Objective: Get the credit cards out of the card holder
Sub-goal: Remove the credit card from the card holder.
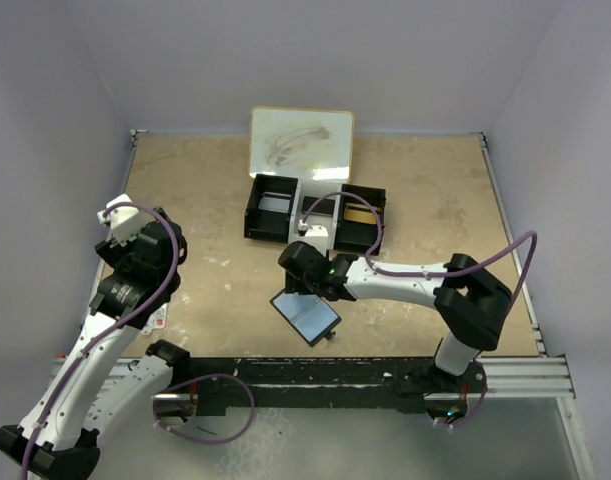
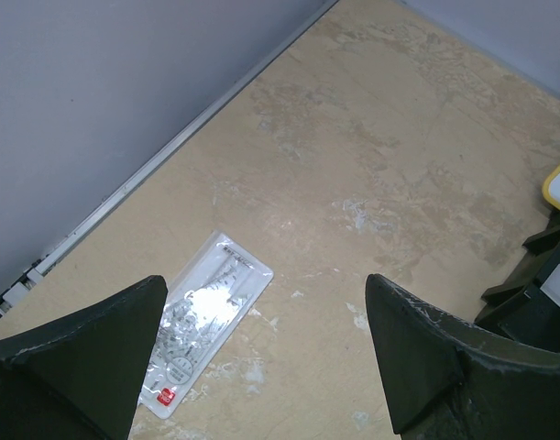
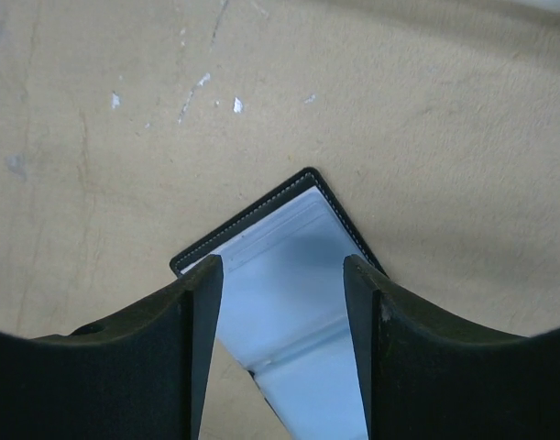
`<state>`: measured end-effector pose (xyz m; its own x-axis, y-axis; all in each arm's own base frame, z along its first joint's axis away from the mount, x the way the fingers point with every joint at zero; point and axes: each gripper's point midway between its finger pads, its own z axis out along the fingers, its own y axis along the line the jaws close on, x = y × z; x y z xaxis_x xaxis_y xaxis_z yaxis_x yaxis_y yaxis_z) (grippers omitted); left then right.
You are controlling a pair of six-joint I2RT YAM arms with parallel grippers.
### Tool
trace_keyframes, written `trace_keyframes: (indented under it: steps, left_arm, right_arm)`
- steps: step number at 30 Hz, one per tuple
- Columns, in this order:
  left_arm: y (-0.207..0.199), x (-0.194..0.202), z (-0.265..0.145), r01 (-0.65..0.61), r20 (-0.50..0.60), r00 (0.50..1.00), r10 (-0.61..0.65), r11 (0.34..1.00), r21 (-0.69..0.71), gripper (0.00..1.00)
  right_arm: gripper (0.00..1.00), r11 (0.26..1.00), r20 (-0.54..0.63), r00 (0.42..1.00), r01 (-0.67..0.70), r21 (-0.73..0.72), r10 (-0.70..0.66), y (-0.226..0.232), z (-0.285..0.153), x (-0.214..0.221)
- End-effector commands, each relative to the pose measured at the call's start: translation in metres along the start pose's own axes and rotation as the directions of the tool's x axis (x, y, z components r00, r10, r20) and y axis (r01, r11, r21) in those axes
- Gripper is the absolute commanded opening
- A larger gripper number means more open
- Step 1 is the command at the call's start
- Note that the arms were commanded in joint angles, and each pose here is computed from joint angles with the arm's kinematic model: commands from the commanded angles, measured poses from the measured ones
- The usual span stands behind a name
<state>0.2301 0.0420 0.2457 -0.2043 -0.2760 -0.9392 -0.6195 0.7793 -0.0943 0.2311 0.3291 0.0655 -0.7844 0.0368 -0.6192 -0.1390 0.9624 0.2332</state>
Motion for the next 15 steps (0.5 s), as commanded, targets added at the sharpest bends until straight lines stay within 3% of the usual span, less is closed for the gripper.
trace_keyframes:
  steps: [1, 4, 6, 10, 15]
  left_arm:
    - [0.0, -0.006, 0.001, 0.019, 0.024, 1.0, -0.019, 1.0, -0.002, 0.87]
    - [0.0, -0.006, 0.001, 0.017, 0.023, 1.0, -0.017, 1.0, -0.001, 0.87]
    - [0.0, -0.006, 0.001, 0.016, 0.022, 1.0, -0.016, 1.0, -0.001, 0.87]
    - [0.0, -0.007, 0.0, 0.02, 0.026, 0.999, -0.02, 1.0, -0.001, 0.87]
    - [0.001, -0.007, 0.0, 0.023, 0.027, 0.999, -0.023, 1.0, 0.0, 0.87]
  right_arm:
    - [0.59, 0.996, 0.009, 0.997, -0.079, 0.046, 0.078, 0.006, -0.005, 0.001]
    - [0.59, 0.995, -0.011, 0.996, -0.091, 0.048, 0.091, 0.008, -0.004, 0.011]
    - [0.66, 0.994, -0.021, 0.995, -0.095, 0.051, 0.096, 0.01, -0.005, 0.017]
    - [0.69, 0.992, -0.022, 0.994, -0.104, 0.071, 0.105, 0.013, -0.002, 0.022]
    - [0.73, 0.975, -0.016, 0.99, -0.132, 0.178, 0.137, 0.004, 0.007, 0.024]
